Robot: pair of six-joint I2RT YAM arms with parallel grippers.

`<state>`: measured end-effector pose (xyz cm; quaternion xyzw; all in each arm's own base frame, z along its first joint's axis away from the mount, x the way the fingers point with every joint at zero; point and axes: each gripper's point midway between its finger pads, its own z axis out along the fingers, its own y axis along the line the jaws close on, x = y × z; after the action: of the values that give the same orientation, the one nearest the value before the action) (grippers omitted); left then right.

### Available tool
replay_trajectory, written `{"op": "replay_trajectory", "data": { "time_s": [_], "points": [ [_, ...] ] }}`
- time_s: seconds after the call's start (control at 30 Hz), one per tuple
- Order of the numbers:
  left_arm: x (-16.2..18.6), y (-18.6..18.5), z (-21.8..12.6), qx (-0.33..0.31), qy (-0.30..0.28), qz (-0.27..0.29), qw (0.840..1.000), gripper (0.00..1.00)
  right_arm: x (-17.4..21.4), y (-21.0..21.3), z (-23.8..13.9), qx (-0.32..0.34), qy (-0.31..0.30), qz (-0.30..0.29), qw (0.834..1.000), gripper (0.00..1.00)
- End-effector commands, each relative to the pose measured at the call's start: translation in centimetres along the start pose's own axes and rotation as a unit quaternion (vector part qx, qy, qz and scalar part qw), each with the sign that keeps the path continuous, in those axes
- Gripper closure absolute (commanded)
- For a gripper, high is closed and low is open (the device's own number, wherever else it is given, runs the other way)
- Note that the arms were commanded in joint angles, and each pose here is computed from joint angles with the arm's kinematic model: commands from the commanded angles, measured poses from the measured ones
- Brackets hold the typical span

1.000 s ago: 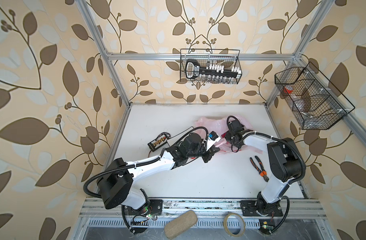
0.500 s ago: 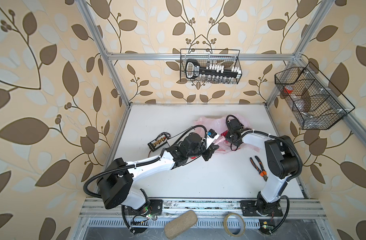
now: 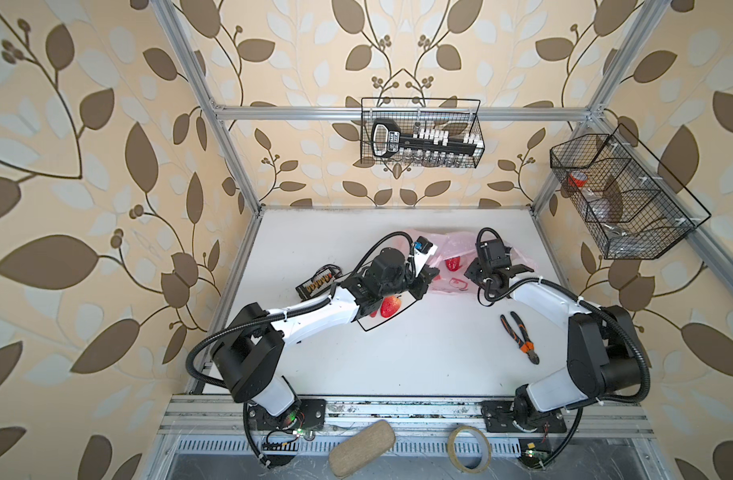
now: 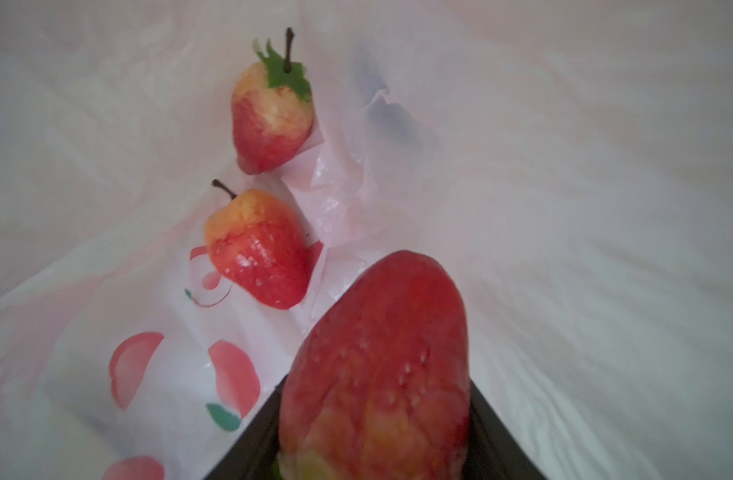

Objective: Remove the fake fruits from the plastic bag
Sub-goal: 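Lift the strawberry out of the bag with the right gripper, then carry the strawberry toward the white board with the right gripper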

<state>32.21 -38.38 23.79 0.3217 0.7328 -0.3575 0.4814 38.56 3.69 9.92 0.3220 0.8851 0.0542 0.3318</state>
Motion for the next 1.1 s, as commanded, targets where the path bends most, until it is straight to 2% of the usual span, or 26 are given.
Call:
{"op": "replay_trajectory", "data": {
  "time_s": [0.0,0.2,0.4,0.6,0.83,0.97,1.07],
  "points": [
    [-4.1,1.4,1.3,0.003,-0.055,0.008,0.998,1.0,-1.3,1.5,-1.7,-0.061,-0.02,0.013,0.998,0.68],
    [-4.8,4.6,2.5,-0.017,-0.067,-0.029,0.997,1.0,-3.2,4.9,-5.5,-0.164,-0.053,-0.019,0.985,0.68],
    [-4.1,6.6,2.3,-0.045,-0.047,-0.066,0.996,1.0,-2.6,7.0,-9.5,-0.26,-0.065,-0.079,0.96,0.67],
    [-3.8,7.7,2.7,-0.056,-0.026,-0.1,0.993,1.0,-0.9,9.4,-15.1,-0.355,-0.085,-0.158,0.917,0.66],
    [-4.9,9.9,2.6,-0.078,-0.027,-0.125,0.989,1.0,5.1,11.9,-18.6,-0.397,-0.075,-0.281,0.87,0.67],
    [-5.4,11.7,2.3,-0.088,-0.026,-0.133,0.987,1.0,9.9,13.8,-18.2,-0.389,-0.062,-0.364,0.844,0.67],
    [-5.7,12.4,2.1,-0.085,-0.019,-0.142,0.986,1.0,12.7,16.1,-17.4,-0.397,-0.05,-0.392,0.828,0.67]
  ]
}}
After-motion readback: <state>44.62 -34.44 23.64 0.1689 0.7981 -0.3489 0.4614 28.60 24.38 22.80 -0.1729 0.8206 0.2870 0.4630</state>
